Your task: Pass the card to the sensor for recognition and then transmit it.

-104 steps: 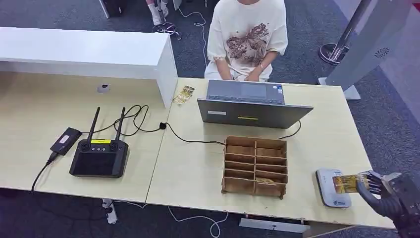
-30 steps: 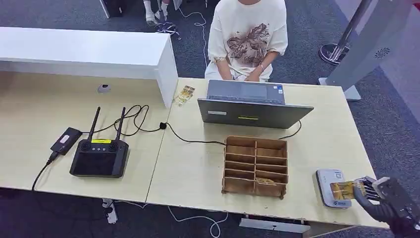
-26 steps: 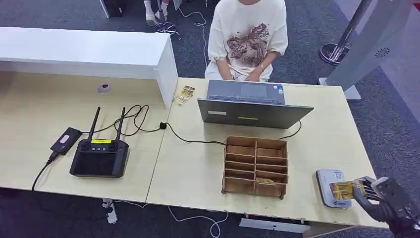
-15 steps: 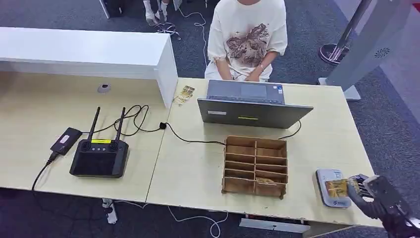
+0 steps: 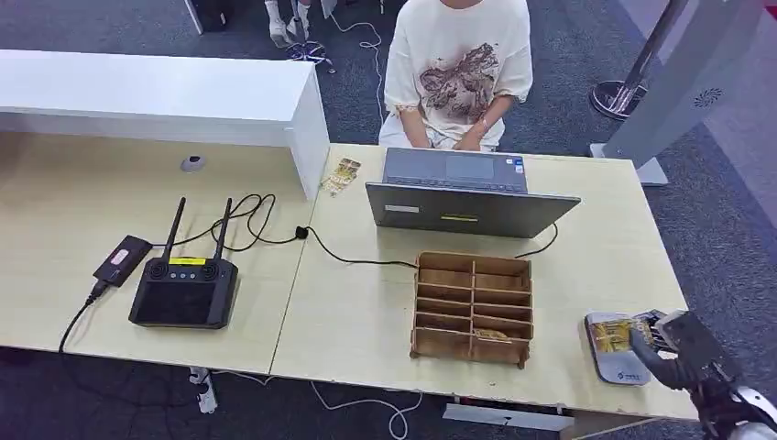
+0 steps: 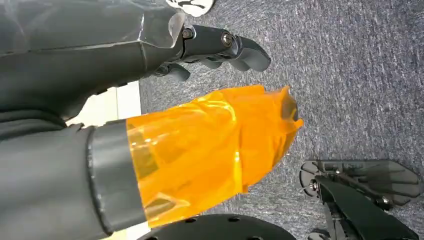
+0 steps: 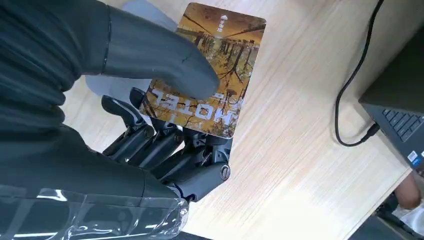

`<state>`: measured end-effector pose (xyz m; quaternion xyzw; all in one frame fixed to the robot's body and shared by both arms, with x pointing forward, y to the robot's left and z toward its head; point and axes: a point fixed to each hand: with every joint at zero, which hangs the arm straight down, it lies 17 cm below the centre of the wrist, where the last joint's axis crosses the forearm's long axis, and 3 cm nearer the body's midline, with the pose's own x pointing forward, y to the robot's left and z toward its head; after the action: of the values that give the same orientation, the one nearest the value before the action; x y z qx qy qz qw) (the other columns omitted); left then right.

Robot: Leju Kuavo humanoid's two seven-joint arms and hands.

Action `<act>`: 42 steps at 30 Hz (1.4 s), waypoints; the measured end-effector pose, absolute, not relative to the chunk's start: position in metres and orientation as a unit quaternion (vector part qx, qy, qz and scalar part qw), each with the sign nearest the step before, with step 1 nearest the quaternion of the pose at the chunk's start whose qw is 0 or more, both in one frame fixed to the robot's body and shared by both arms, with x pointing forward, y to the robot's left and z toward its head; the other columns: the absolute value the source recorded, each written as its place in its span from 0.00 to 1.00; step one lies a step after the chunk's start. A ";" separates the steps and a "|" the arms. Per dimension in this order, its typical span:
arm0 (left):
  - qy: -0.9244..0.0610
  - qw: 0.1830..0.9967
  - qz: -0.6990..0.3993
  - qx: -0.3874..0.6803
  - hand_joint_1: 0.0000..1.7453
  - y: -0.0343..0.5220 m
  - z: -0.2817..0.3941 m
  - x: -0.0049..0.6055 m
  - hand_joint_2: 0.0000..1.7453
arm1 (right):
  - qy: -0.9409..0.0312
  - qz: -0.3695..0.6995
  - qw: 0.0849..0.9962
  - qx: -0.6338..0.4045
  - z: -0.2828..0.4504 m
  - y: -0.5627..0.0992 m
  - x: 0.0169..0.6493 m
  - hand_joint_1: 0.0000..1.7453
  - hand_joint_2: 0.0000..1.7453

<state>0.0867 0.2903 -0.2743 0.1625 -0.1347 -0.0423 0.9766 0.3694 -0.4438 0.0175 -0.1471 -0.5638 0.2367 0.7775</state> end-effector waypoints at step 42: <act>-0.132 0.976 -0.051 0.164 0.00 0.290 -0.274 0.087 0.00 | -0.537 0.237 0.783 -0.206 0.000 -0.461 0.366 1.00 1.00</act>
<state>0.0868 0.2903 -0.2743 0.1640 -0.1322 -0.0508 0.9762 0.3660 -0.4610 -0.0002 -0.2058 -0.5372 0.2372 0.7828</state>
